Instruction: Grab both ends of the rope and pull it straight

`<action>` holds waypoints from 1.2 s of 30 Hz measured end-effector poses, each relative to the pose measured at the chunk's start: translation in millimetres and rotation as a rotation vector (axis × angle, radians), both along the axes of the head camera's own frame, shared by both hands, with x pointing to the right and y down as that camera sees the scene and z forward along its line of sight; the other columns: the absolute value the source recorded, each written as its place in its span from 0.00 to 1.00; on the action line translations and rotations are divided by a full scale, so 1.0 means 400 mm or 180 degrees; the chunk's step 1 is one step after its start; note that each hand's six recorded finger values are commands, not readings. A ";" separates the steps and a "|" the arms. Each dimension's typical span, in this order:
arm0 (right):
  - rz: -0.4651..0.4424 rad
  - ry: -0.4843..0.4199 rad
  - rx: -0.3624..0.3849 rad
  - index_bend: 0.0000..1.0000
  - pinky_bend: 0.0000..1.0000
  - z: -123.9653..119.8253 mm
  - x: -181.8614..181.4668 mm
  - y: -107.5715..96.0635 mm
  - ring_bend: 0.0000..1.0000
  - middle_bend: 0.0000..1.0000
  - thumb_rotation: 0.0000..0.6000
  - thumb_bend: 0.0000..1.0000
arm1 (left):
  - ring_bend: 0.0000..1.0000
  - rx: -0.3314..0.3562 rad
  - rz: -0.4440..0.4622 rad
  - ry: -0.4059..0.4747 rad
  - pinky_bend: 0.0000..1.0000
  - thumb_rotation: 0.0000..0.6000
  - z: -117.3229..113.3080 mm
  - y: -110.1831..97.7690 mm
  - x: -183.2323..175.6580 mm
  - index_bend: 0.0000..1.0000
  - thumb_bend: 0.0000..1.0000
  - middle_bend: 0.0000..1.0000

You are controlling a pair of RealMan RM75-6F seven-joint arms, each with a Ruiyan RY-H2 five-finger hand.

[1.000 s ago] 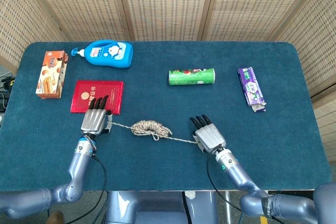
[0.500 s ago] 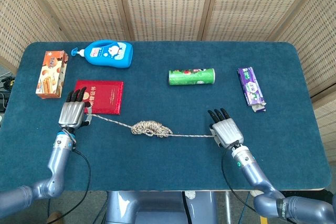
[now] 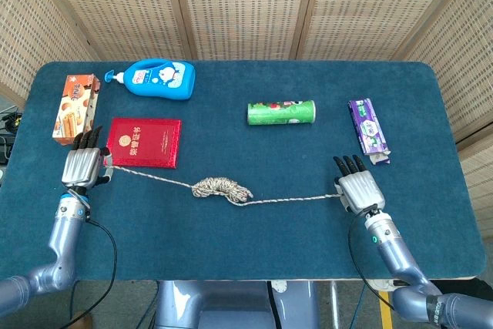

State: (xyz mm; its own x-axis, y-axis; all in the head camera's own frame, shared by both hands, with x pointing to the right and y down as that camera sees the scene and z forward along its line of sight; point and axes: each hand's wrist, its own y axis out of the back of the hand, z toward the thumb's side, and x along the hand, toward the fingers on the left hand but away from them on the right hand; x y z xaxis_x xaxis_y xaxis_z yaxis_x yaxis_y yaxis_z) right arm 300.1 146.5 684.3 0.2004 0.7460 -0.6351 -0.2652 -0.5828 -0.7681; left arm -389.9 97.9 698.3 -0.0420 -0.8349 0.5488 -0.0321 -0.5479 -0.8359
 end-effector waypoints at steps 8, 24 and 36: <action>0.0067 0.0164 0.0020 0.63 0.00 0.003 0.048 -0.004 0.00 0.04 1.00 0.43 | 0.00 0.0080 -0.0061 -0.0057 0.00 1.00 -0.014 -0.011 -0.027 0.77 0.48 0.00; 0.0250 -0.0117 -0.0018 0.00 0.00 -0.022 0.063 0.007 0.00 0.00 1.00 0.00 | 0.00 -0.0026 -0.0185 0.0103 0.00 1.00 -0.050 0.011 -0.046 0.00 0.00 0.00; 0.0554 -0.0701 0.0675 0.00 0.00 -0.166 0.165 0.060 0.00 0.00 1.00 0.00 | 0.00 0.0519 -0.0520 0.0421 0.00 1.00 -0.230 0.124 -0.139 0.00 0.00 0.00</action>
